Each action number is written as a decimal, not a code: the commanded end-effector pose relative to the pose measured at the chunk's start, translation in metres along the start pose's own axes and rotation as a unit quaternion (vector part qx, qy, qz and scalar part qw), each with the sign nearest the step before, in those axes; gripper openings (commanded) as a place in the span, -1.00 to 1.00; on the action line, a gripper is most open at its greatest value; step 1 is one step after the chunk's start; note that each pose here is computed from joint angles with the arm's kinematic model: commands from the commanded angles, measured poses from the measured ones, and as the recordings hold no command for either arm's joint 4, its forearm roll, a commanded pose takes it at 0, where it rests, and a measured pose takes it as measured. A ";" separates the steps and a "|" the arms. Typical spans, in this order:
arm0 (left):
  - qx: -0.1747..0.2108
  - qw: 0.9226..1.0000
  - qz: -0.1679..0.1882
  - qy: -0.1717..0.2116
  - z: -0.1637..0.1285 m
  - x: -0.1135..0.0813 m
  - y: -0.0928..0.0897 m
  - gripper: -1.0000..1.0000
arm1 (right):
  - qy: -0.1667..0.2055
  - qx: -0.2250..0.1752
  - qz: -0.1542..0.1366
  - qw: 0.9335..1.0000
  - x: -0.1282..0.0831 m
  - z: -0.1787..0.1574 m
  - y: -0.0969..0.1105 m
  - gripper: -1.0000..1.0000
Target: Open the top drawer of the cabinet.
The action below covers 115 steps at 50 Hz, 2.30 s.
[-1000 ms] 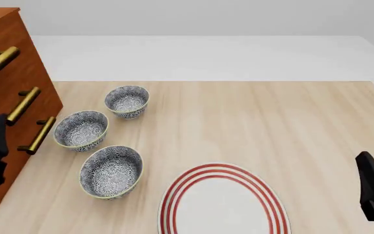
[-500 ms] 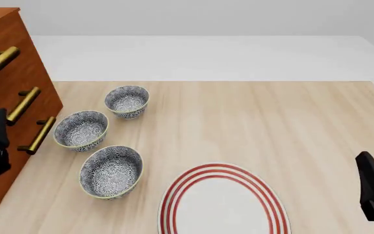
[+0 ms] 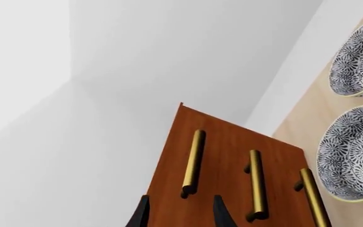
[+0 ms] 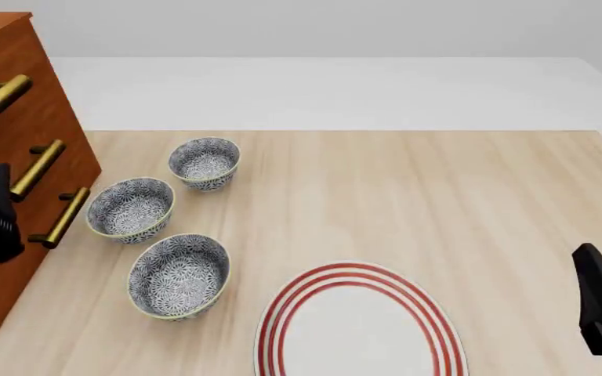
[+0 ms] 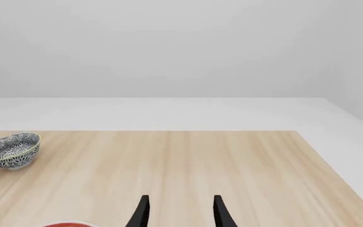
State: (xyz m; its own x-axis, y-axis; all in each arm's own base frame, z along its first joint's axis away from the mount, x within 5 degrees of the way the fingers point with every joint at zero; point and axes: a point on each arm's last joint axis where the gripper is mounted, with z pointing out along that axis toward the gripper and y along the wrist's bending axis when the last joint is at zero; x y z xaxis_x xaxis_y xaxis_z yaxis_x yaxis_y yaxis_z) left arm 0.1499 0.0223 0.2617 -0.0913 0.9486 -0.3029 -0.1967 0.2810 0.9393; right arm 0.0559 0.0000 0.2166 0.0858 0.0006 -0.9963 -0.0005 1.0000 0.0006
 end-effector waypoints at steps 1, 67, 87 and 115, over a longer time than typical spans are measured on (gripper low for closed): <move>-0.004 1.000 0.014 0.003 0.008 0.002 -0.003 1.00 | 0.000 0.000 0.000 1.000 0.000 0.000 0.000 1.00; 0.022 0.997 0.051 0.046 0.046 0.016 0.000 1.00 | 0.000 0.000 0.000 1.000 0.000 0.000 0.000 1.00; 0.022 0.997 0.047 0.054 0.056 0.019 0.004 1.00 | 0.000 0.000 0.000 1.000 0.000 0.000 0.000 1.00; 0.029 0.997 0.052 0.049 0.072 0.020 -0.003 1.00 | 0.000 0.000 0.000 1.000 0.000 0.000 0.000 1.00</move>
State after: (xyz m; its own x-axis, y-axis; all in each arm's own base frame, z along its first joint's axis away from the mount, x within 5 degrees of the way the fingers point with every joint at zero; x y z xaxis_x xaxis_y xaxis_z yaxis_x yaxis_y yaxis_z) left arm 0.2138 0.0507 0.2662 -0.2067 0.9530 -0.2214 -0.1312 0.1972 0.9715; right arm 0.0559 0.0000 0.2166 0.0859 0.0006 -0.9963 -0.0004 1.0000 0.0006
